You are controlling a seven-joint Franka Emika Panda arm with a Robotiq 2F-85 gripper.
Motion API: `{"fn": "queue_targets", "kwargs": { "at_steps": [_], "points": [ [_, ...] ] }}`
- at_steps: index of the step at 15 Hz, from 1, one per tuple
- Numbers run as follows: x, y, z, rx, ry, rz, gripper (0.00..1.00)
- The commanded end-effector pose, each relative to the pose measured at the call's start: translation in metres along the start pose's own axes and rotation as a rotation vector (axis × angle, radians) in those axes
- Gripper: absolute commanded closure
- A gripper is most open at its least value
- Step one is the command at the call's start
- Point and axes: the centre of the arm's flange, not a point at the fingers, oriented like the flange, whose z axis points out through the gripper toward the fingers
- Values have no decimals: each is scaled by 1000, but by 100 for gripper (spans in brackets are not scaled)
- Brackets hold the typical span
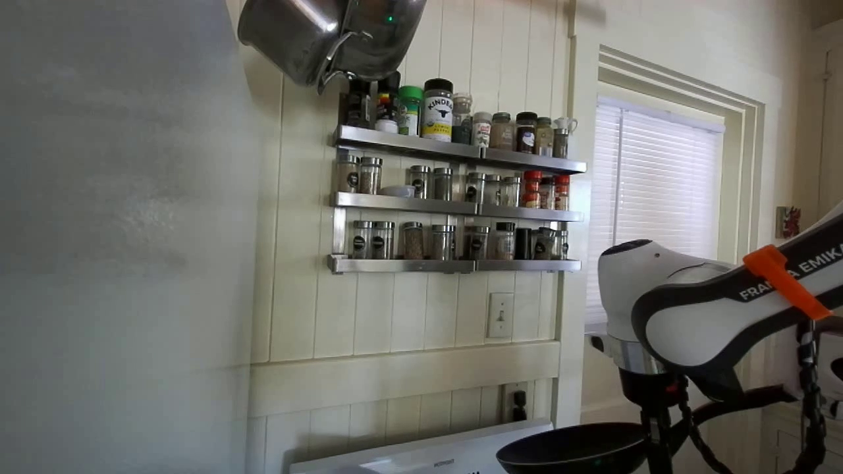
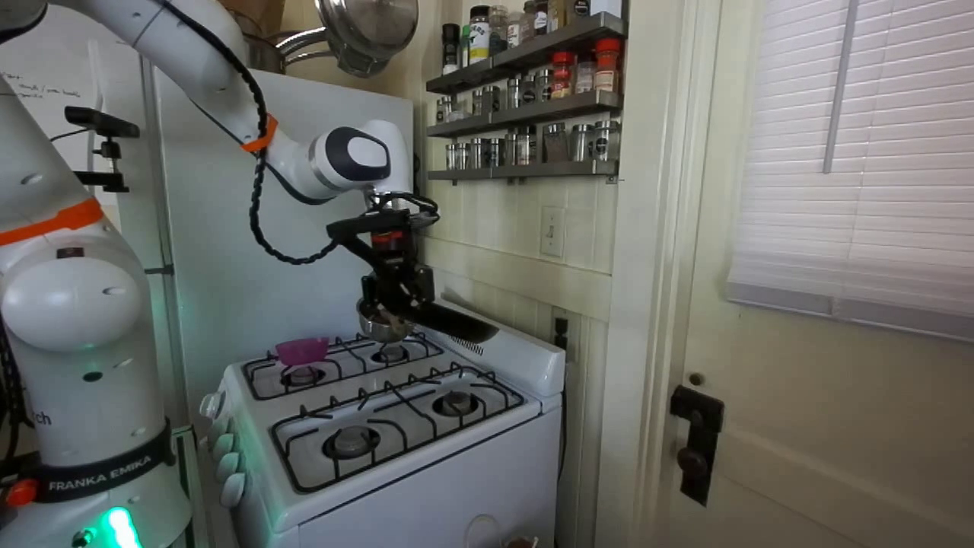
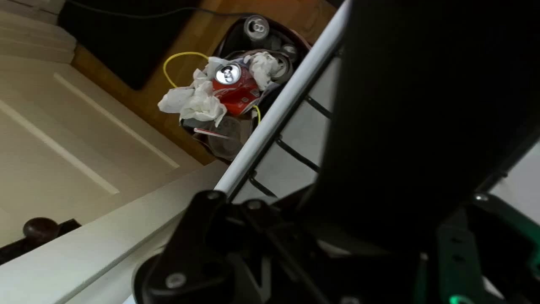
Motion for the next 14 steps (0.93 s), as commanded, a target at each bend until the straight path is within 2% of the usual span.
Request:
{"fn": "queue_targets", "kwargs": {
  "at_steps": [1, 9, 11, 12, 13, 14],
  "points": [
    [-8, -4, -16, -137, -1, -143, 97],
    [-19, -15, -30, -399, -51, -428, 97],
    [-20, -17, -37, -450, -25, -494, 97],
    [-18, -18, -42, -416, 8, -512, 97],
    [-15, -17, -48, -349, 4, -497, 97],
    [-6, -17, -29, -377, -41, -475, 89]
  ]
}}
